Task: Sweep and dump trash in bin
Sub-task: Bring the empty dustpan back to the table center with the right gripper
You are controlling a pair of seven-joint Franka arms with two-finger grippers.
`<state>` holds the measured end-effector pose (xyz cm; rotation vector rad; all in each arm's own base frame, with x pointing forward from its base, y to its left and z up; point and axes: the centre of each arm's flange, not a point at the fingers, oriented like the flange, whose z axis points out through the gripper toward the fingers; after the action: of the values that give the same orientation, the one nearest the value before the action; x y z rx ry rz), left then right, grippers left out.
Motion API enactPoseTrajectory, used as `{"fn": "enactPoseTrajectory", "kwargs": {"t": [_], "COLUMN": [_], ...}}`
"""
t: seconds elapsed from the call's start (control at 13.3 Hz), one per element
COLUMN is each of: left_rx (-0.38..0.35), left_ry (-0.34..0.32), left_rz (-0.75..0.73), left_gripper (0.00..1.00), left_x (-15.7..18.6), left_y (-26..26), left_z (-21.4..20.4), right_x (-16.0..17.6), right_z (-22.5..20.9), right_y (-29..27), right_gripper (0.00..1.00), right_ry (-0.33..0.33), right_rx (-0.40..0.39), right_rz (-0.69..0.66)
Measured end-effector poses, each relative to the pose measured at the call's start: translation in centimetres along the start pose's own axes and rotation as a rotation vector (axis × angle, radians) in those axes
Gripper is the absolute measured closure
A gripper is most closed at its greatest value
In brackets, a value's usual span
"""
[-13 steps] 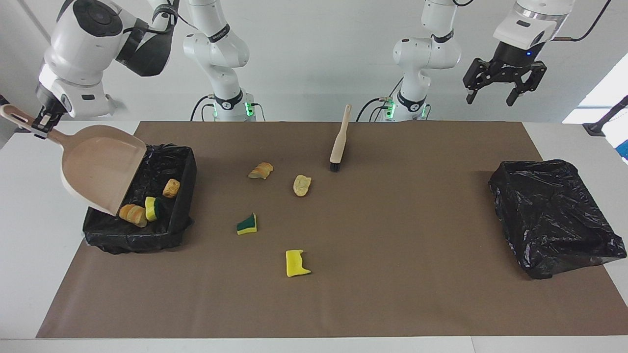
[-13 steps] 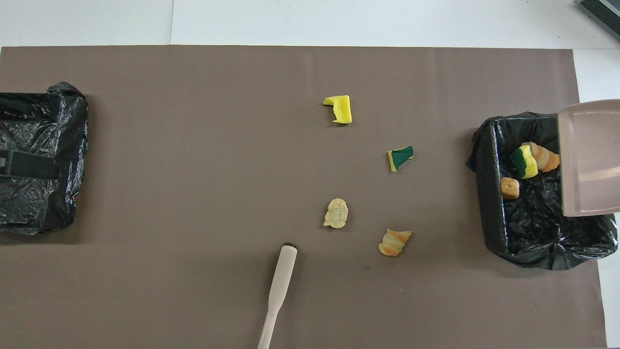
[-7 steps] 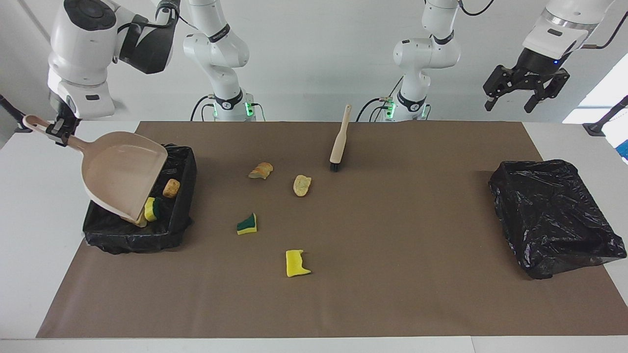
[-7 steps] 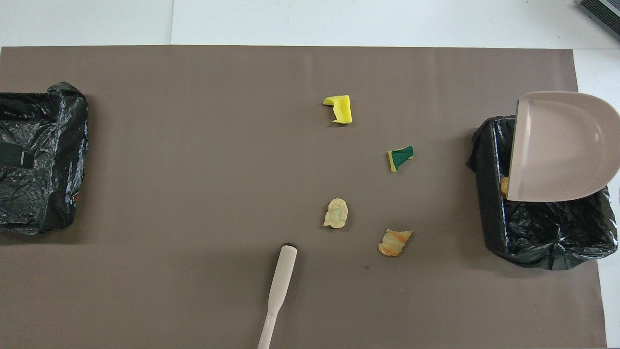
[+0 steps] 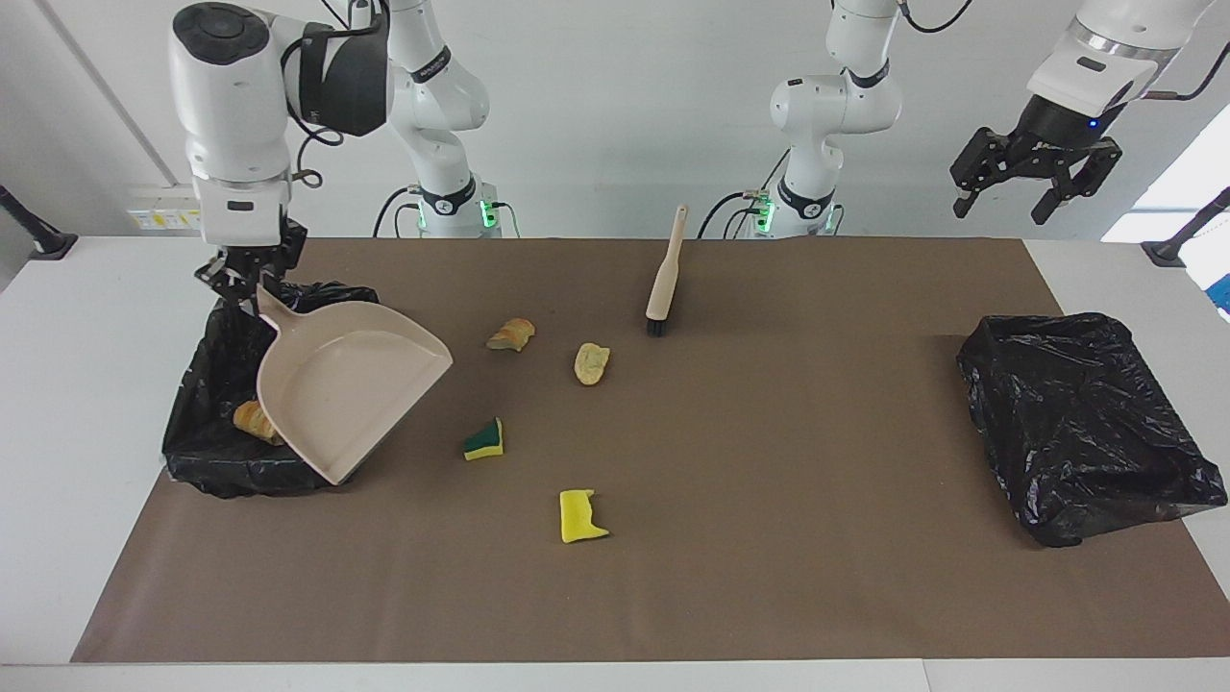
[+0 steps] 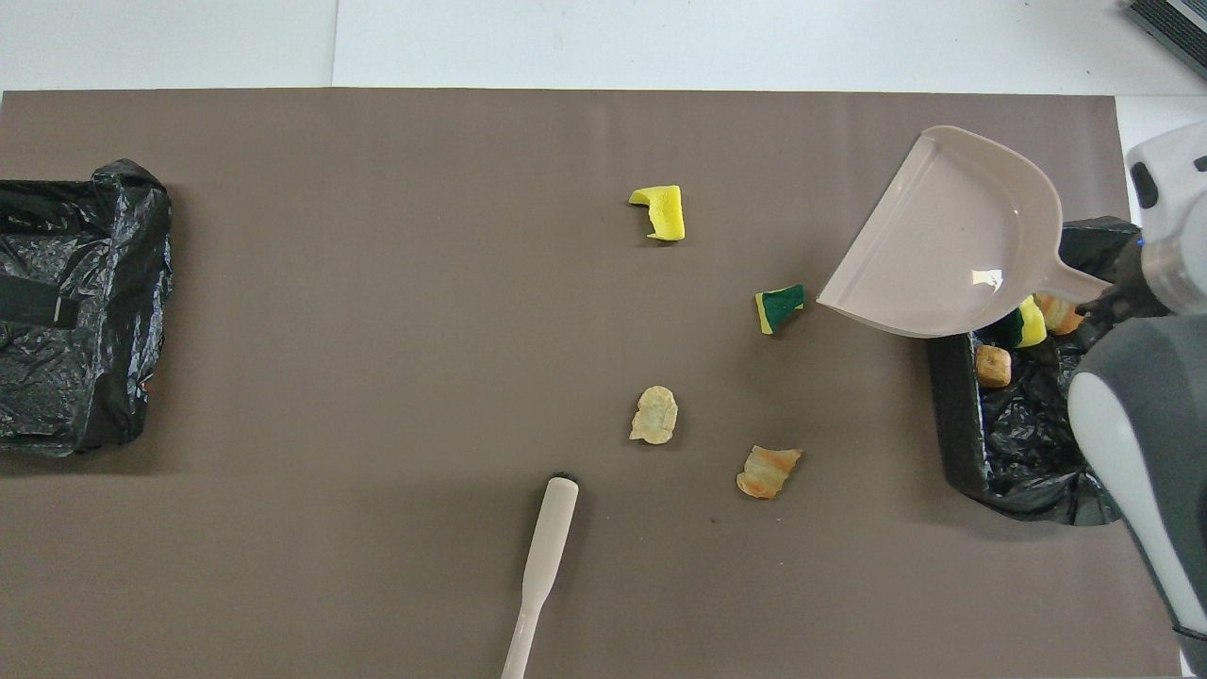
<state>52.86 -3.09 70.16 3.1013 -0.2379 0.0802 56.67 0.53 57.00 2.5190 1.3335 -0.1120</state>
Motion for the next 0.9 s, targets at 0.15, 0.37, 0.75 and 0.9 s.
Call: {"fn": "enactPoseTrajectory", "kwargs": {"t": [0.15,0.37,0.75,0.9], "left_rx": [-0.001,-0.001,-0.001,-0.001], "left_ry": [-0.013,-0.017,-0.019,-0.018], "left_rz": [0.000,-0.001,-0.001,0.000], "left_gripper": [0.00,0.00,0.00,0.00], "left_x": [-0.4,-0.8,-0.9,-1.0], "left_y": [0.0,0.0,0.0,0.1], "left_z": [0.4,0.5,0.6,0.6], "right_x": [3.6,10.0,21.4,25.6], "right_z": [0.1,1.0,4.3,4.7], "right_y": [-2.6,-6.2,-12.4,-14.5], "right_gripper": [0.67,0.67,0.67,0.67], "right_ry": [0.022,0.069,0.144,0.154], "right_rx": [0.026,0.052,0.098,0.119], "right_rz": [0.116,0.290,0.550,0.640]}}
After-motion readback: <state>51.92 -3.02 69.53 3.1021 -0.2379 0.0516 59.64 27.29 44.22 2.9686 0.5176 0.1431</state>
